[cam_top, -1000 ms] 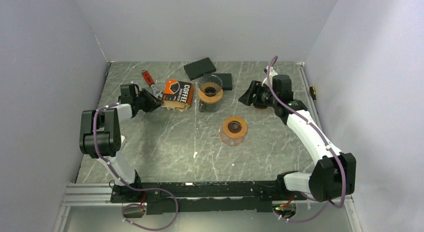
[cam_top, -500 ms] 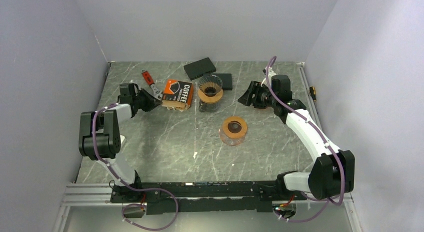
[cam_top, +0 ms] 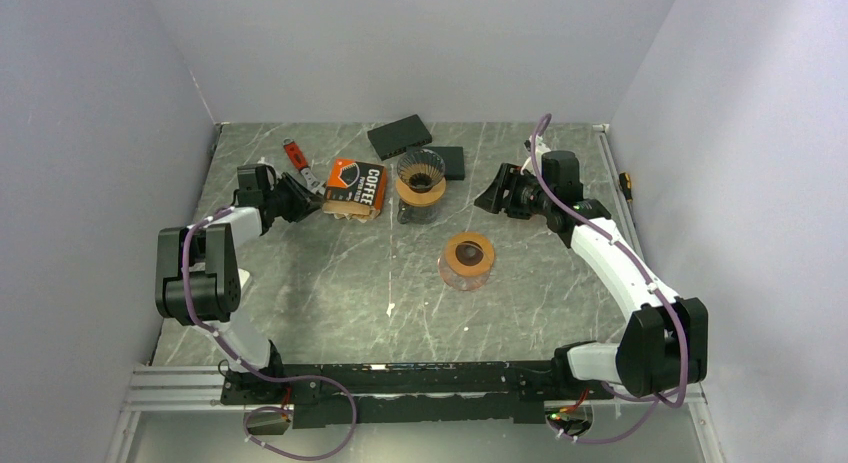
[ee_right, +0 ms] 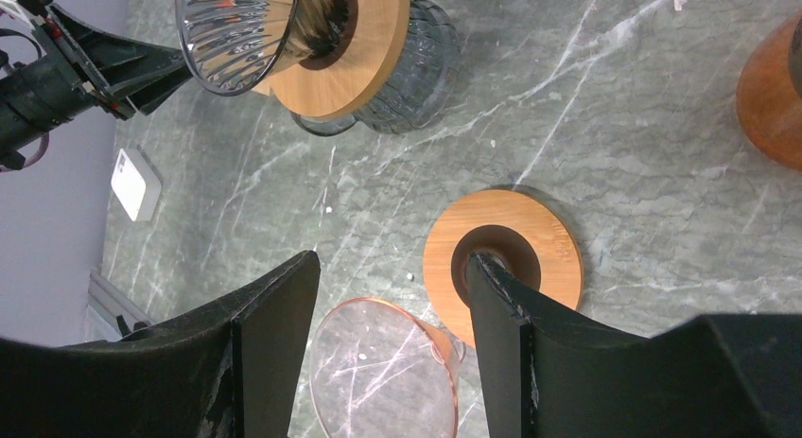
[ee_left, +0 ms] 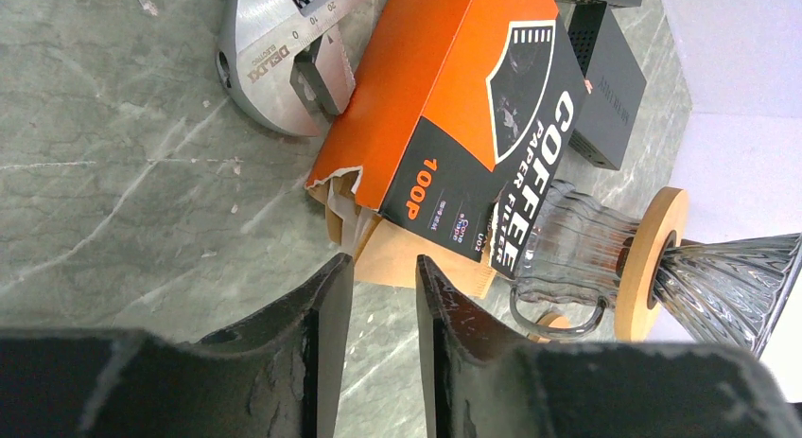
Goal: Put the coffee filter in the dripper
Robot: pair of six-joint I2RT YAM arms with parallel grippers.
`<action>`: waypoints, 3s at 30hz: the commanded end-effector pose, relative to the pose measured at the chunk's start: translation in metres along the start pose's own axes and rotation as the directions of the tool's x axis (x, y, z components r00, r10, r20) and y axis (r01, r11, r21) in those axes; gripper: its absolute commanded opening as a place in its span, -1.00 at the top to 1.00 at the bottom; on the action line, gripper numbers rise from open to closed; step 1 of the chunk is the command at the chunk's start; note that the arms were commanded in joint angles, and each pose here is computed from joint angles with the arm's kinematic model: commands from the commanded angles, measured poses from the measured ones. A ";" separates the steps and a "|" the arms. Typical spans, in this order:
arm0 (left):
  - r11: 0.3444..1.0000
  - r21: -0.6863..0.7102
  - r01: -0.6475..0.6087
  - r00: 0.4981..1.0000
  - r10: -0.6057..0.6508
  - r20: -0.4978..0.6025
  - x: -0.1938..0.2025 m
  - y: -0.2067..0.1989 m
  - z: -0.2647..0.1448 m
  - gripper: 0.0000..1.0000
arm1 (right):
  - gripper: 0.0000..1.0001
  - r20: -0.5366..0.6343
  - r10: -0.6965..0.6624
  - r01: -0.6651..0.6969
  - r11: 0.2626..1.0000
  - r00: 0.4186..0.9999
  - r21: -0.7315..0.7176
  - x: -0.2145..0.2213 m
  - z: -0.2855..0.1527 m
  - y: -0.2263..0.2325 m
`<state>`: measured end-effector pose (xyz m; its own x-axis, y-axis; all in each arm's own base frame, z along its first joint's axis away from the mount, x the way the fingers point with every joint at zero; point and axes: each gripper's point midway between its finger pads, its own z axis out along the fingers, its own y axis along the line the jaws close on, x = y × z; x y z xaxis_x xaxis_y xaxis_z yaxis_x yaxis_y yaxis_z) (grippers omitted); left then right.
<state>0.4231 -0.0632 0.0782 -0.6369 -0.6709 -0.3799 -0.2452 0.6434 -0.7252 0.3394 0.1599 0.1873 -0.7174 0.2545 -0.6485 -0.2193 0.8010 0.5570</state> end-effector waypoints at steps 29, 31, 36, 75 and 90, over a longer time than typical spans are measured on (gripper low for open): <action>0.999 0.034 -0.026 1.000 0.026 0.005 0.001 -0.009 0.011 -0.03 | -0.26 0.042 -0.019 0.020 1.000 0.999 -0.019 -0.008 -0.003 0.004; 0.999 0.043 -0.020 1.000 0.020 0.002 0.001 -0.010 0.012 0.09 | -0.26 0.041 -0.020 0.021 1.000 0.999 -0.019 -0.008 -0.003 0.004; 0.999 0.050 -0.019 1.000 0.018 0.013 0.000 -0.012 0.010 0.40 | -0.26 0.042 -0.021 0.021 1.000 0.999 -0.016 -0.008 -0.004 0.004; 0.995 -0.012 -0.096 0.995 0.096 0.013 0.023 -0.013 -0.037 0.92 | -0.27 0.046 -0.012 0.014 0.999 0.999 -0.041 -0.009 -0.003 0.008; 0.996 0.086 -0.026 0.998 0.030 -0.047 0.020 -0.022 0.014 0.26 | -0.27 0.046 -0.025 0.026 0.999 0.999 -0.020 -0.011 -0.003 0.005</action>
<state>0.3999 -0.0847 0.0494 -0.7020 -0.6348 -0.3230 -0.2623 0.6520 -0.7114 0.3369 0.1596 0.1810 -0.7270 0.2562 -0.6370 -0.2092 0.8011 0.5608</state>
